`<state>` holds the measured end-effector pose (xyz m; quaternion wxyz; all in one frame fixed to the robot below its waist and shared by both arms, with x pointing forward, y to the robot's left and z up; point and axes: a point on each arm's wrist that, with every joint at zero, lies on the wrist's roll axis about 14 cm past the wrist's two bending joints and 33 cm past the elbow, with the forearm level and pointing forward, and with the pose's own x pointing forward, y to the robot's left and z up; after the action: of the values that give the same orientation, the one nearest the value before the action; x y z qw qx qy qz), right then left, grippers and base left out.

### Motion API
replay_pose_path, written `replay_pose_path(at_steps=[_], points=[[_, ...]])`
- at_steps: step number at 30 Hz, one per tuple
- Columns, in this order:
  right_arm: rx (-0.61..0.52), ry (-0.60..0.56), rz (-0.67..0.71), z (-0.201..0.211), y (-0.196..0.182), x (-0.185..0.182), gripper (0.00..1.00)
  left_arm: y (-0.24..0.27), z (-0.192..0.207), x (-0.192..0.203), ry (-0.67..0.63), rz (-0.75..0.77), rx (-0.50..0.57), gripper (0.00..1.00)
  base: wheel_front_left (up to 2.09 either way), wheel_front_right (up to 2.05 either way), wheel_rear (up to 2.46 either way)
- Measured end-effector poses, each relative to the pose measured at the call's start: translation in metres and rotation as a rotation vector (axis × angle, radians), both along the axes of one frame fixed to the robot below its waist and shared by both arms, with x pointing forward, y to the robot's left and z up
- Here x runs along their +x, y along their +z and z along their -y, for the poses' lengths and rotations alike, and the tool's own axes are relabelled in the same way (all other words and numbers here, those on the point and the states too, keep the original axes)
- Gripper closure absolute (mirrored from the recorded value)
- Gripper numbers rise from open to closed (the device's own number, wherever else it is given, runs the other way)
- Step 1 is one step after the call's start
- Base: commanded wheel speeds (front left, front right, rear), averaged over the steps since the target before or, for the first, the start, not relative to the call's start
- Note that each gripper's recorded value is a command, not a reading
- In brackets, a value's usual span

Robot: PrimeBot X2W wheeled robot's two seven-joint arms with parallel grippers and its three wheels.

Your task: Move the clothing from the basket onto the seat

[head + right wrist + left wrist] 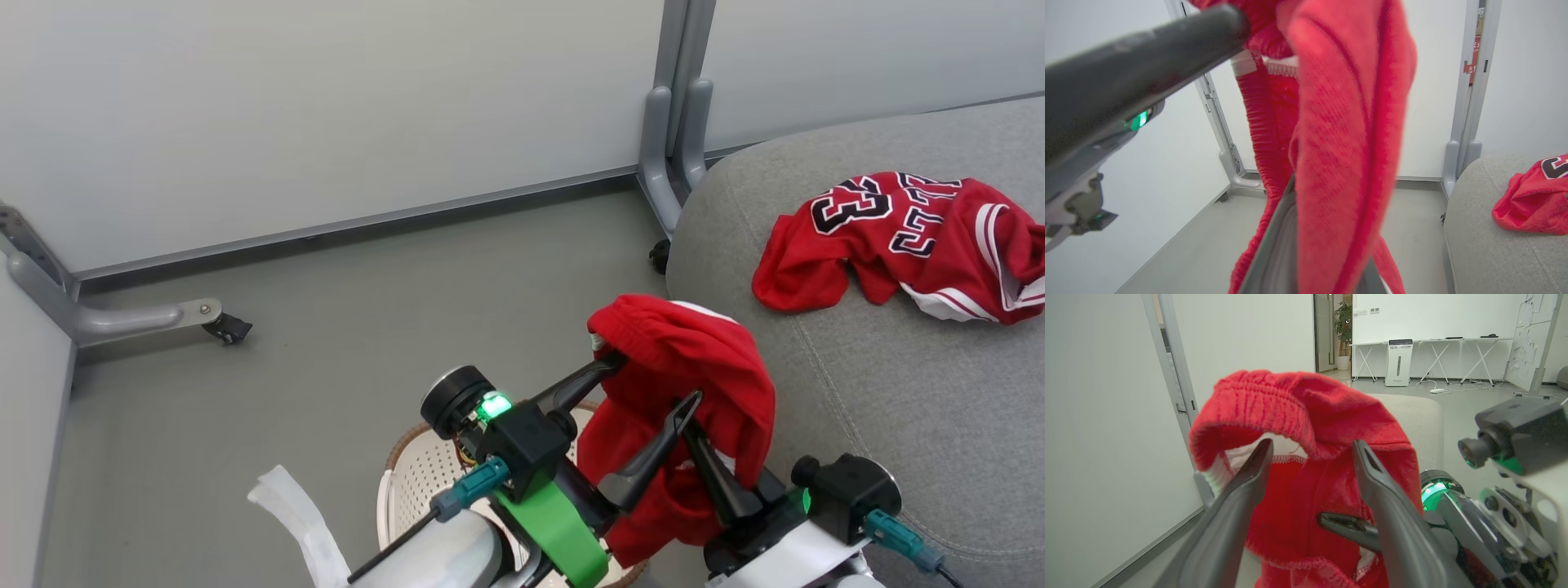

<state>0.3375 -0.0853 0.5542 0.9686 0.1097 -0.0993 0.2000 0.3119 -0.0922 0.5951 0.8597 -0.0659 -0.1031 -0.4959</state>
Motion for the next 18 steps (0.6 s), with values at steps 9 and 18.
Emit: replay_pose_path(at_steps=[9, 18], points=[[0.077, -0.092, 0.068, 0.026, 0.028, 0.007, 1.0, -0.028, -0.003, 0.0, -0.008, -0.082, 0.029, 0.0, 0.0, 0.0, 0.0], [0.071, -0.209, 0.104, 0.066, 0.038, 0.005, 1.0, -0.06, -0.012, 0.007, 0.004, -0.137, 0.082, 0.0, 0.0, 0.0, 0.0]])
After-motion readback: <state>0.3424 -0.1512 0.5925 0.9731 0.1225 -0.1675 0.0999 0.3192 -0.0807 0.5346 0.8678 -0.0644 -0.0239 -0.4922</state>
